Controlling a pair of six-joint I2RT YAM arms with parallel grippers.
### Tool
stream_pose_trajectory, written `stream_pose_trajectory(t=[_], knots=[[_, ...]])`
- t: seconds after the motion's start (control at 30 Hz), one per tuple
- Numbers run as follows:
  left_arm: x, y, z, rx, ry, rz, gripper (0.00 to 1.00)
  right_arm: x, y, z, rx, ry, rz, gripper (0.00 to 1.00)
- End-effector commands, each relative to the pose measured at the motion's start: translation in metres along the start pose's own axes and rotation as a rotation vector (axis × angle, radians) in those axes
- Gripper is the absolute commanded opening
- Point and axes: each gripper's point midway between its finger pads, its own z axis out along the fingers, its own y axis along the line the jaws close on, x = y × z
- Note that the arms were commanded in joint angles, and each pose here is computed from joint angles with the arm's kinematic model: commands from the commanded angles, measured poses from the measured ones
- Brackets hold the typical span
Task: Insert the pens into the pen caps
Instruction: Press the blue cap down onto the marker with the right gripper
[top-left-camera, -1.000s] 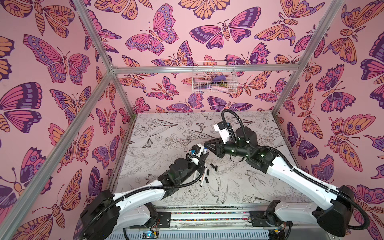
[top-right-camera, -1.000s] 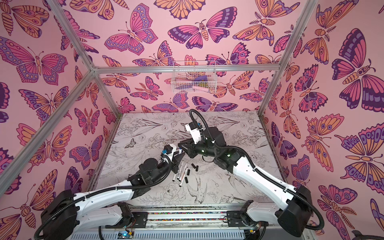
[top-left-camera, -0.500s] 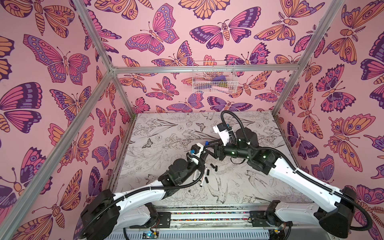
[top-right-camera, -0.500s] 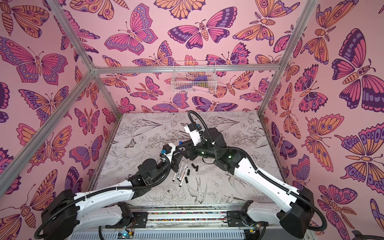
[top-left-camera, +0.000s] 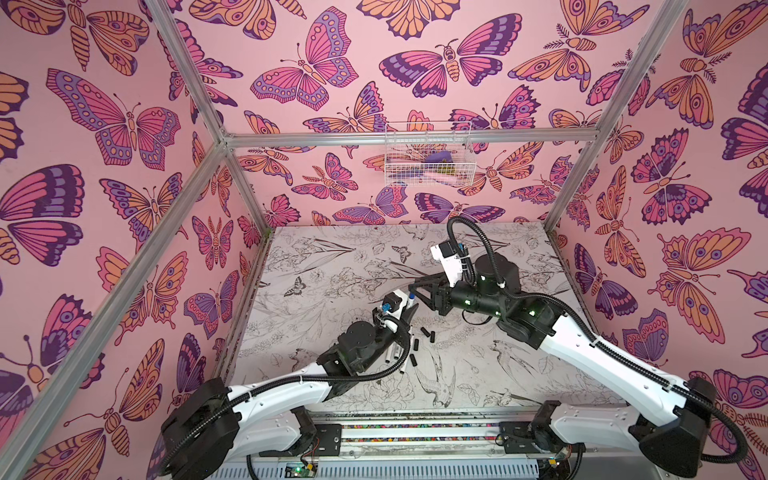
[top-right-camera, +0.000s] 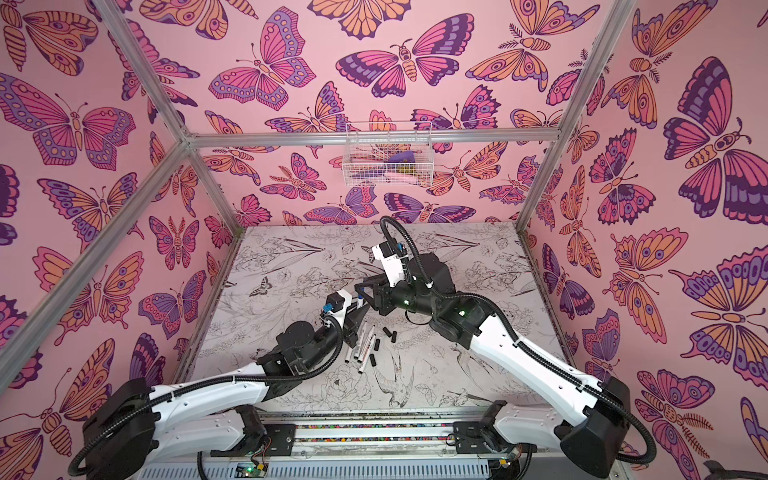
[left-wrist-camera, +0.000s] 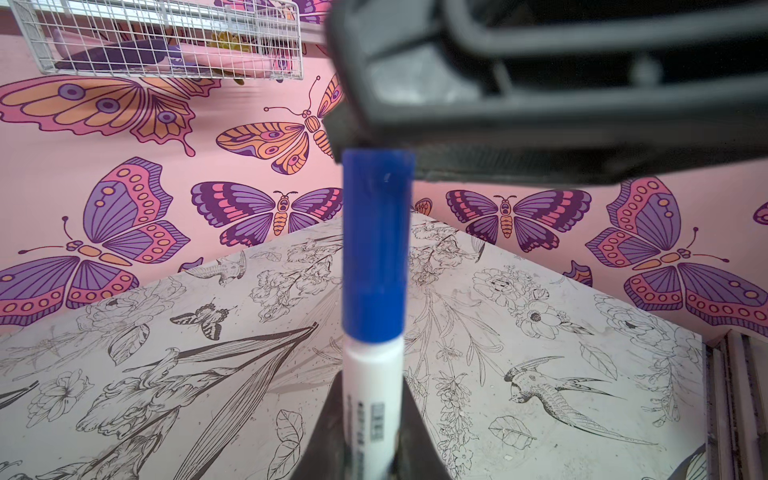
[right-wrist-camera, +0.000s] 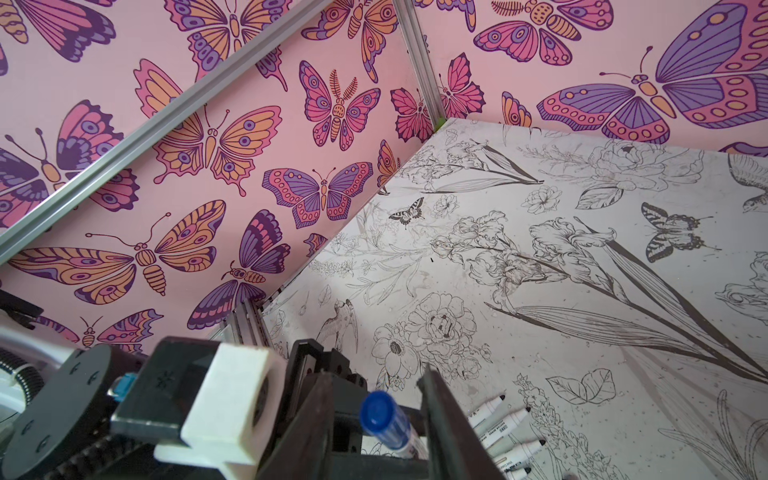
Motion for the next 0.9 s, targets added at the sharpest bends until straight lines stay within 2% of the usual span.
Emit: stream_pose_trajectory(t=[0.0,0.37,0.47,0.63,0.87], knots=[[-0.013,0.0,-0.006,-0.006,-0.054,0.008,0.0,-0.015,0.008,0.002,-0.017,-0.04,-0.009,0.31],[-0.02,-0.003,-0.008,0.007,-0.072,0.019,0.0,-0.005,-0.002,0.009,0.018,0.001,0.012,0.23],[-0.022,-0.003,-0.008,0.005,-0.079,0.018,0.0,0.0,-0.002,0.01,0.016,0.022,0.022,0.24],[-0.023,-0.003,-0.007,0.006,-0.087,0.009,0.0,-0.002,-0.005,0.004,0.042,0.006,0.026,0.33],[-0.021,-0.004,-0.006,0.009,-0.08,-0.001,0.0,-0.005,-0.008,0.006,0.047,0.011,0.036,0.27]])
